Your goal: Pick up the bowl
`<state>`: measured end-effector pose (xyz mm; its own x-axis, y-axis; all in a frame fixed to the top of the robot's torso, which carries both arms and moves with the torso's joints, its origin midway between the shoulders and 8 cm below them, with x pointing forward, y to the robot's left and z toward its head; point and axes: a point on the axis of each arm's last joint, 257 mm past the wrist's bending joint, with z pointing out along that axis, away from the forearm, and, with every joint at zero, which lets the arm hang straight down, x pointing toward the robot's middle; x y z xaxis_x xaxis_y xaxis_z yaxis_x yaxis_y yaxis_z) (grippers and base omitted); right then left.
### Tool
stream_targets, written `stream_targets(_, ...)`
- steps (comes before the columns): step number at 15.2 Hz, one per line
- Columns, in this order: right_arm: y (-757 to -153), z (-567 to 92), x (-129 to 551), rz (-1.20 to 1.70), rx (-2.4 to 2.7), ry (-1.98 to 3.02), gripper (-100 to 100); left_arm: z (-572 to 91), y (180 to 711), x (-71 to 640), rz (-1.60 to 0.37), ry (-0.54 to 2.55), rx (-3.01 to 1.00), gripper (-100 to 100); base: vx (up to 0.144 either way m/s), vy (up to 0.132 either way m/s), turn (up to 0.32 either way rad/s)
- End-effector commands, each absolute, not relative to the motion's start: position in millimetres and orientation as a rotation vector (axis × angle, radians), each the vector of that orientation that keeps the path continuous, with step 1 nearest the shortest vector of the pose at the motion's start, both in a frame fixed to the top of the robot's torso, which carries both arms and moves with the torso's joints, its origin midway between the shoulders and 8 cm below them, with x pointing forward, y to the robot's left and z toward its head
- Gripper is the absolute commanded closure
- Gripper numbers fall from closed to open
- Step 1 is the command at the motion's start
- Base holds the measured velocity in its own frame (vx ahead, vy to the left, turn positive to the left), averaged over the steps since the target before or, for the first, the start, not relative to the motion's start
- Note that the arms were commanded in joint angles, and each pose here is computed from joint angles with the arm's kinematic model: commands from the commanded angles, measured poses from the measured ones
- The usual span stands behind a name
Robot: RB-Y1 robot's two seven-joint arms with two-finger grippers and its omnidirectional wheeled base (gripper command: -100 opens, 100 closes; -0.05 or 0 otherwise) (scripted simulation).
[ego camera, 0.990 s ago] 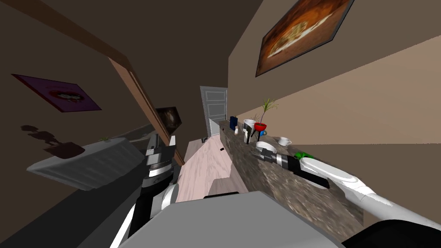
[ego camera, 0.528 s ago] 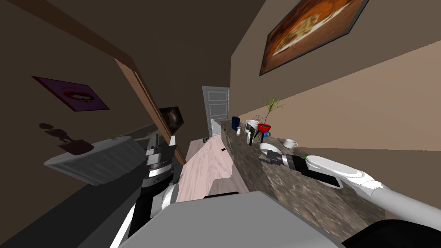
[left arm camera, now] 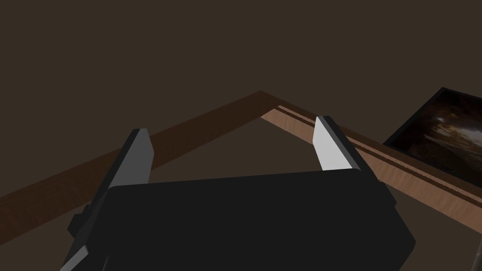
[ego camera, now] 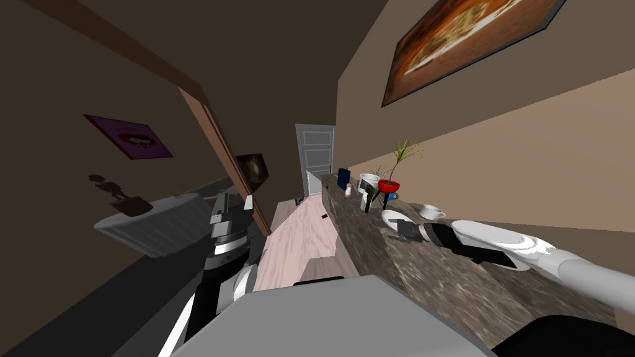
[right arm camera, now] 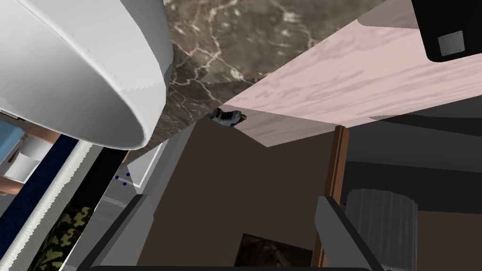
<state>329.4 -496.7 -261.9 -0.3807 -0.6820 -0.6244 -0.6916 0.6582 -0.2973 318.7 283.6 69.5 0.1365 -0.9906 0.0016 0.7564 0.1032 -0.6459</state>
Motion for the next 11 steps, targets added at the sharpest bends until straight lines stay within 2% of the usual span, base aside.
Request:
stream_targets(1, -510, -264, 326, -0.007, -1.081, 2.149, -100, 70, 284, 319, -1.371, 0.501, -0.577, 0, 0.033, 0.009, 0.019)
stream_targets(11, -628, -286, 239, -0.226, -1.396, 2.425, -100, 70, 284, 319, -1.371, 0.501, -0.577, 0, 0.048, 0.026, 0.093)
